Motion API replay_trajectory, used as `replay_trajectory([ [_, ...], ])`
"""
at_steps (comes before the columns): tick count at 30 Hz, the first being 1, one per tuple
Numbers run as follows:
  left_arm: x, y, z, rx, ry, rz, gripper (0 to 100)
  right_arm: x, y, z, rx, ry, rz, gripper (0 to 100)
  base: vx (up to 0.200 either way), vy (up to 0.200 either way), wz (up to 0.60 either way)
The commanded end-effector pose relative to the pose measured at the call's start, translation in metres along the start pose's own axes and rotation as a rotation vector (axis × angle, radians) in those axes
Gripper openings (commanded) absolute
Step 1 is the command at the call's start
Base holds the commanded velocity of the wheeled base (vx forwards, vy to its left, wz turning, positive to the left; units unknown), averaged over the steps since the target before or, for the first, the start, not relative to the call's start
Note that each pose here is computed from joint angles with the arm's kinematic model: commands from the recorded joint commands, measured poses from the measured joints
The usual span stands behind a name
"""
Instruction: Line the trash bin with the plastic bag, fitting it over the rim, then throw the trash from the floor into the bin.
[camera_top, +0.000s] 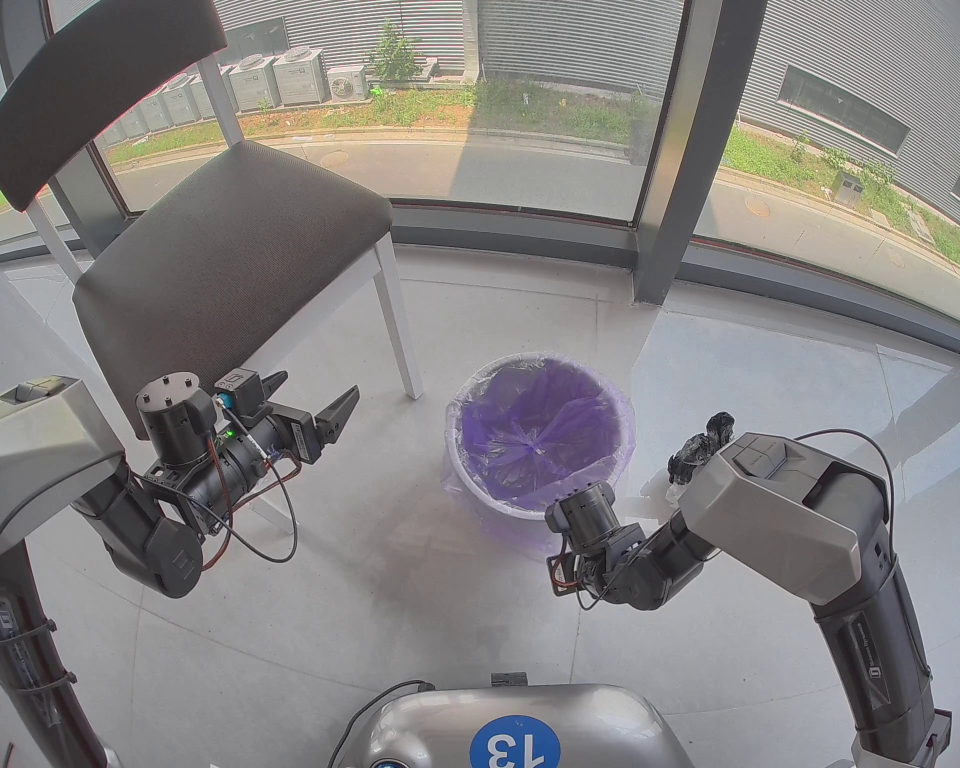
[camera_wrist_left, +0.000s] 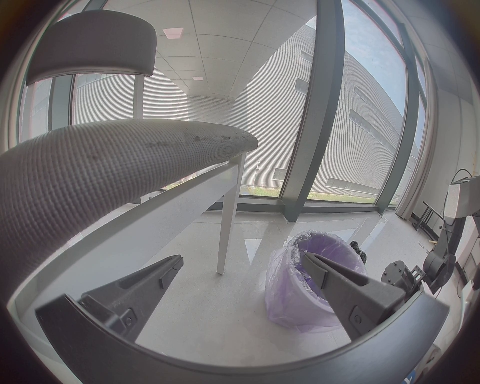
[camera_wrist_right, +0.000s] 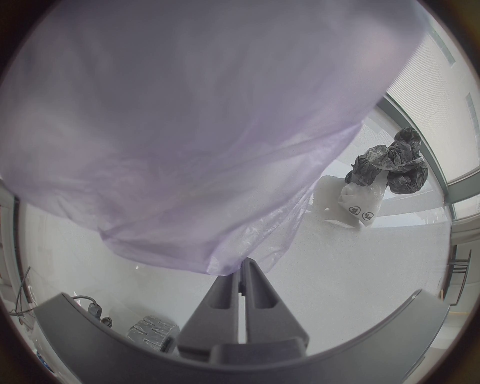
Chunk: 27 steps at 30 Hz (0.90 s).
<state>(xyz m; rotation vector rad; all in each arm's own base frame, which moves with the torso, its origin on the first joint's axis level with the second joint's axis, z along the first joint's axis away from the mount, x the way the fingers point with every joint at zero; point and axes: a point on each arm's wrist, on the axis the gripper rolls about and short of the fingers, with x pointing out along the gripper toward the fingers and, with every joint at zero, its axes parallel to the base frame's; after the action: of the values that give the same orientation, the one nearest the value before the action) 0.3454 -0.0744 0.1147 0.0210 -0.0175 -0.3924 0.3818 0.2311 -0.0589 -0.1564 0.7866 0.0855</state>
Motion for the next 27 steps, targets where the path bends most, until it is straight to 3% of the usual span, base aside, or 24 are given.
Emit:
replay_trajectory([
  [1,0.001,0.000,-0.003,-0.001,0.005,-0.002,100,0.002,-0.007,0.003,0.017,-0.004,-0.005,0,0.000,0.000,0.00],
  [12,0.002,-0.001,-0.005,0.004,-0.011,-0.003,100,0.015,-0.032,0.013,0.088,-0.051,-0.033,0,0.000,0.000,0.00],
  [27,0.004,-0.002,-0.008,0.004,-0.004,-0.006,100,0.021,-0.041,0.015,0.114,-0.080,-0.003,0,0.000,0.000,0.00],
])
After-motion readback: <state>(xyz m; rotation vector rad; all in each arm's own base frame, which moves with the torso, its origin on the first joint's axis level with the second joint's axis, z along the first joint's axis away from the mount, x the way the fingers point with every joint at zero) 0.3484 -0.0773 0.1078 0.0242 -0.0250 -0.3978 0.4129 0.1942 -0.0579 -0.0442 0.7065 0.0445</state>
